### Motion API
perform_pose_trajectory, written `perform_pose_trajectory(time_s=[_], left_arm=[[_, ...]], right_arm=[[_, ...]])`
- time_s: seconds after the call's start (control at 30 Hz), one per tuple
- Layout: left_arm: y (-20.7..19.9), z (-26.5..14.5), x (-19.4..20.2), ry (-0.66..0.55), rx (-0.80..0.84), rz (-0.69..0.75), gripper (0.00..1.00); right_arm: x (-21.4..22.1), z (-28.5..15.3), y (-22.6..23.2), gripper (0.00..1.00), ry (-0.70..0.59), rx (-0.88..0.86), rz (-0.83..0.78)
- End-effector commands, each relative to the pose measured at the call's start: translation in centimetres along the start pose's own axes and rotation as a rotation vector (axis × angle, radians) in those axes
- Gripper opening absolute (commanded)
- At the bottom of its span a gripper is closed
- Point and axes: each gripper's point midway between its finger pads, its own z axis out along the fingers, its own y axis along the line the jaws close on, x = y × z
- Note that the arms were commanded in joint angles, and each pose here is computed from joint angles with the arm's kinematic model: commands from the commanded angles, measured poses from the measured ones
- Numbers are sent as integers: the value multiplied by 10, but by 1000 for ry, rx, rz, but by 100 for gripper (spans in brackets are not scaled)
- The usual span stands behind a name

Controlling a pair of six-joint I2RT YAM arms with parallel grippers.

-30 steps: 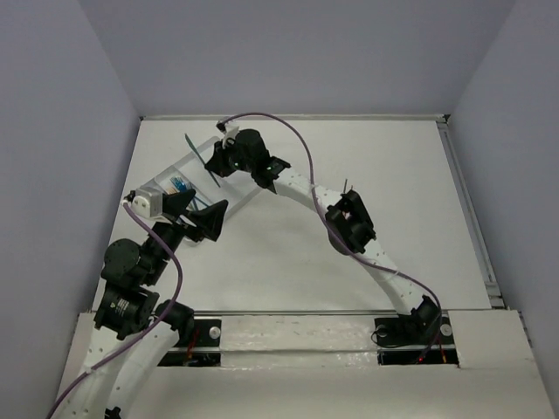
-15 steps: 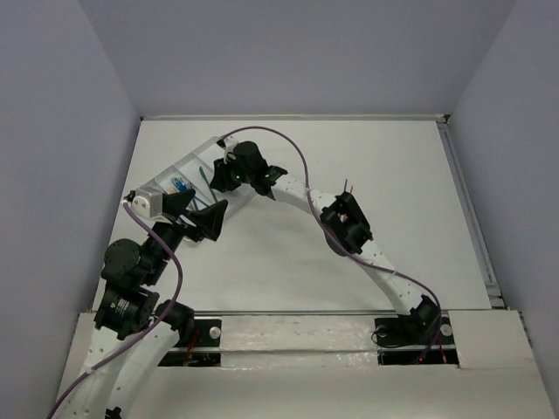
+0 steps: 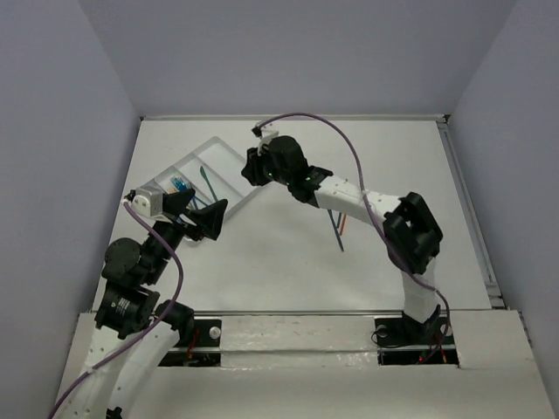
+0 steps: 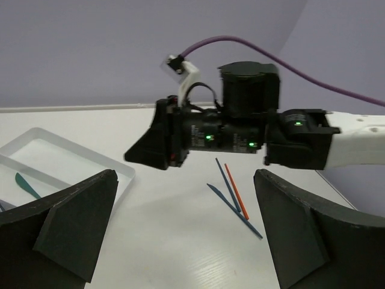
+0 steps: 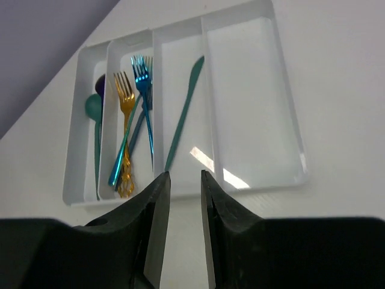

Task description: Sort the eating utensils into containers

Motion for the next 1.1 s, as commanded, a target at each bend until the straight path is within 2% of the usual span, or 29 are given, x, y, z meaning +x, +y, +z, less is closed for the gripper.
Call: perform_pose_trajectory(time_s=[0.0,0.03,0.07,0.13,0.33,0.53,1.07], left_arm=[[-10,0,-23,-66,37,8,99],[-11,0,-23,-66,41,9,99],[-12,0,-24,-69,46,9,99],[-12,0,-24,-68,47,8,99],[-13,2,-22,-61,53,6,99],[-11,3,-21,-58,45,4,99],[-13,0,-23,-65,51,6,99]], right_arm=[[6,-78,-76,31,-36,323,54],[21,-92,-89,29,0,361,78],[65,-114,-117,28,102,443,101],[95,-152,-132,28,154,510,130],[136,-203,-158,29,285,652,137],[169,-218,-173,30,370,676,191],[183,-210,-174,29,435,678,208]])
